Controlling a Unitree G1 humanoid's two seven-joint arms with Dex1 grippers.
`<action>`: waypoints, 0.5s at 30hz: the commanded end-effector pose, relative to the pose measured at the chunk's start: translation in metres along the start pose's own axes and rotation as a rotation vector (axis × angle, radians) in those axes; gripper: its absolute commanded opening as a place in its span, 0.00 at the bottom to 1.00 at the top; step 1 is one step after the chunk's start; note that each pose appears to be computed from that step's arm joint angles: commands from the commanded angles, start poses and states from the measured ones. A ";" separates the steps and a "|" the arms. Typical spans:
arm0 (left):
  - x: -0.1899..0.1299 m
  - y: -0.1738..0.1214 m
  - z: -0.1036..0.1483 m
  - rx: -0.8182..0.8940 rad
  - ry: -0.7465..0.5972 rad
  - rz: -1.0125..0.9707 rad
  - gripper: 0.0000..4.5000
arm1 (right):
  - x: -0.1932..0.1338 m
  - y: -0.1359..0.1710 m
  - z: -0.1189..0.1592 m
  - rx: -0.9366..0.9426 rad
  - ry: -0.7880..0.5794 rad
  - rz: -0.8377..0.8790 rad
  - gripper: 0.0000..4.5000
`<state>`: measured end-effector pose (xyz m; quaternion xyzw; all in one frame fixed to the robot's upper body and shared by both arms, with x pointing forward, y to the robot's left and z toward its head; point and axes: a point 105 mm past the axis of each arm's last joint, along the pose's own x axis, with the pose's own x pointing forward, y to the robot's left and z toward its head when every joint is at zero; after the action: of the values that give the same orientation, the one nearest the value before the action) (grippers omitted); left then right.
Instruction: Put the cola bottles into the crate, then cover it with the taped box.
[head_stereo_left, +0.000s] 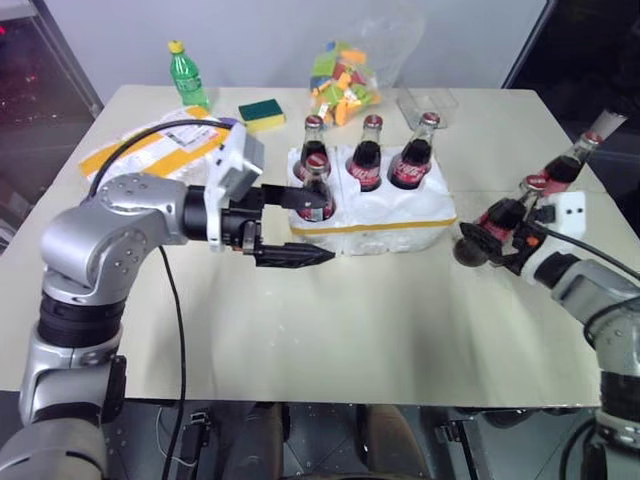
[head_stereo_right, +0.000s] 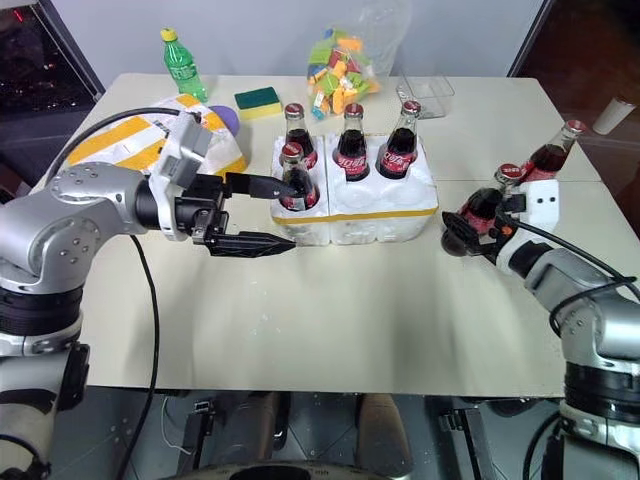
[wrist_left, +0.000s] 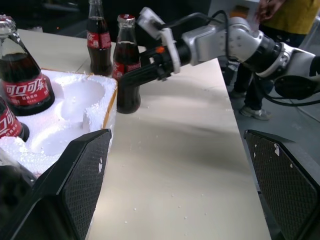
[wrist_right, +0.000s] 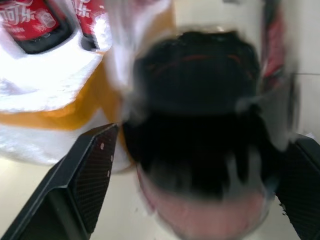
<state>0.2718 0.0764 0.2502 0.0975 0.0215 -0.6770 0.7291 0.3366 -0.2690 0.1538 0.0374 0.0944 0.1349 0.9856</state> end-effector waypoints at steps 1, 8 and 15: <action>-0.001 0.000 0.006 0.042 -0.010 0.014 1.00 | -0.004 -0.001 0.019 -0.038 -0.078 -0.004 0.82; -0.012 0.008 0.004 0.017 -0.019 0.096 1.00 | -0.031 0.014 0.080 -0.101 -0.257 0.072 0.64; -0.028 0.015 0.006 0.022 -0.027 0.194 1.00 | -0.042 0.072 0.162 -0.160 -0.421 0.307 0.64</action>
<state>0.2852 0.0984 0.2522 0.0911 0.0182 -0.6141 0.7838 0.3205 -0.2370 0.3079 0.0156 -0.0992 0.2423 0.9650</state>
